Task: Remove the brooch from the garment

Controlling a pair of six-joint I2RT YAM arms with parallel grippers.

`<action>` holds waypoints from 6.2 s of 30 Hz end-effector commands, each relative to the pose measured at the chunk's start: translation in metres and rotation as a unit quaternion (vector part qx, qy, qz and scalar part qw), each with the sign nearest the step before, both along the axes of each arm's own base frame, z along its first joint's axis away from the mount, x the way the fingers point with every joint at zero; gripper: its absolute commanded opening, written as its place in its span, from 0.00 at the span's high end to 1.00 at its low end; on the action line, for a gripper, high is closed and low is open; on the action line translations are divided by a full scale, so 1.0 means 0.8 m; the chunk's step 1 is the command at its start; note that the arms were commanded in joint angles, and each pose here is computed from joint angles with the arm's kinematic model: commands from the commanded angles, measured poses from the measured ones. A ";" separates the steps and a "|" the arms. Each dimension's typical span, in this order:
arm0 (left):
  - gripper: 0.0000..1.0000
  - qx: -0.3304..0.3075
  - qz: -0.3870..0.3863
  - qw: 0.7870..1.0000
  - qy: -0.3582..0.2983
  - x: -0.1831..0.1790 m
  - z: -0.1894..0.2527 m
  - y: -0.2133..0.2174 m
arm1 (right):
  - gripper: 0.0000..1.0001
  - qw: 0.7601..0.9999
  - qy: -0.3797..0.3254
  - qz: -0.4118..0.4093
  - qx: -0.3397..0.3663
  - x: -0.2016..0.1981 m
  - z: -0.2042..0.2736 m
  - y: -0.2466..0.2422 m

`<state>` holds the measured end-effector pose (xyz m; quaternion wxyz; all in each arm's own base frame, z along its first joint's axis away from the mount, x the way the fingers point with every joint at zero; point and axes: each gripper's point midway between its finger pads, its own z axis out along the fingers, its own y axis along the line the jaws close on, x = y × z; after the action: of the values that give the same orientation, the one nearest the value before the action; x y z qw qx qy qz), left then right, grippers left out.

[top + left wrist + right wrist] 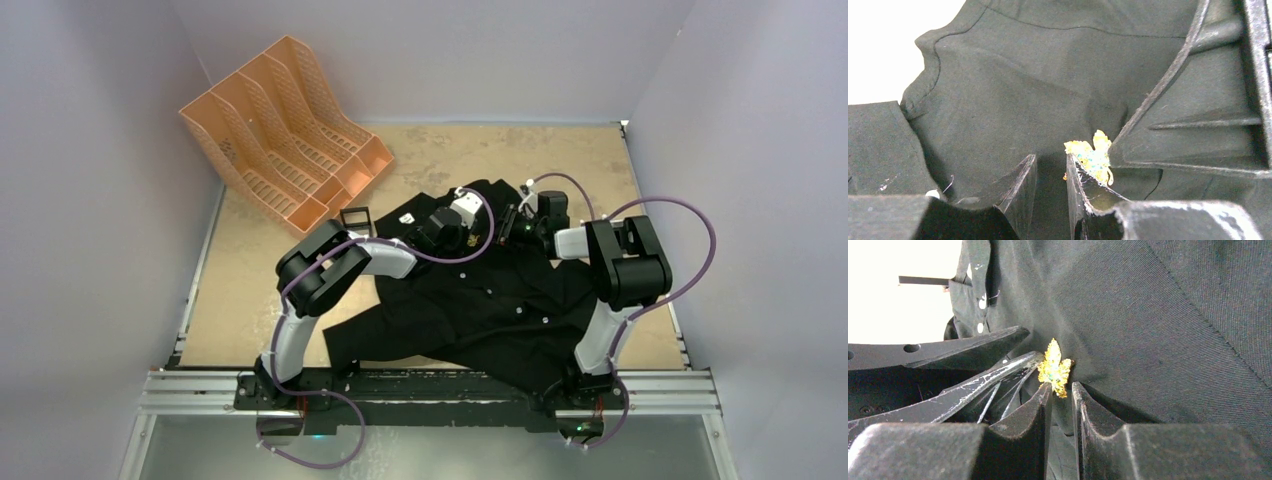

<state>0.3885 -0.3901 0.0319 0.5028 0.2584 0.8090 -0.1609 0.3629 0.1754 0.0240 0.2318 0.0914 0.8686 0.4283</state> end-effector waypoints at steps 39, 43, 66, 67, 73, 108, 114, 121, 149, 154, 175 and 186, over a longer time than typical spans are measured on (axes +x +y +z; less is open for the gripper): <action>0.48 -0.002 -0.097 0.988 -0.122 -0.011 0.049 -0.019 | 0.98 0.999 -0.015 -0.010 -0.031 0.030 0.077 0.010; 0.49 0.000 -0.075 0.991 -0.111 -0.011 0.031 -0.008 | 0.99 0.999 -0.014 -0.011 -0.034 0.029 0.079 0.009; 0.46 -0.030 -0.101 0.969 -0.225 -0.022 0.075 -0.036 | 1.00 0.998 -0.010 -0.038 -0.045 0.026 0.081 0.000; 0.46 -0.028 -0.099 0.968 -0.228 -0.019 0.074 -0.036 | 1.00 0.998 -0.010 -0.039 -0.045 0.026 0.082 0.000; 0.47 -0.024 -0.091 0.963 -0.253 -0.013 0.074 -0.040 | 1.00 0.998 -0.008 -0.038 -0.040 0.021 0.086 0.001; 1.00 -0.005 -0.066 0.965 -0.253 -0.011 0.053 -0.047 | 0.82 0.999 -0.029 -0.016 -0.012 0.023 0.099 0.012; 1.00 -0.011 -0.051 0.971 -0.232 -0.010 0.054 -0.042 | 0.70 0.997 -0.073 -0.014 -0.017 0.027 0.119 0.010; 1.00 -0.031 -0.044 0.973 -0.223 -0.014 0.059 -0.039 | 0.70 0.995 -0.077 -0.040 -0.051 0.035 0.098 -0.013; 1.00 -0.140 -0.035 0.963 -0.229 -0.027 0.090 -0.038 | 0.34 0.975 -0.218 0.040 -0.009 0.037 0.084 0.010; 1.00 -0.155 -0.035 0.961 -0.226 -0.027 0.093 -0.038 | 0.37 0.976 -0.210 0.053 -0.002 0.038 0.075 0.018; 1.00 -0.194 -0.044 0.959 -0.202 -0.031 0.096 -0.035 | 0.48 0.969 -0.235 0.078 0.007 0.036 0.084 0.033; 1.00 -0.187 -0.047 0.961 -0.196 -0.030 0.092 -0.038 | 0.53 0.964 -0.253 0.076 0.009 0.035 0.096 0.033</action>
<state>0.3650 -0.4154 0.0681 0.6634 0.2409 0.6640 -0.2469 0.3874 0.1956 0.0730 0.3753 -0.0479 0.8084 0.4510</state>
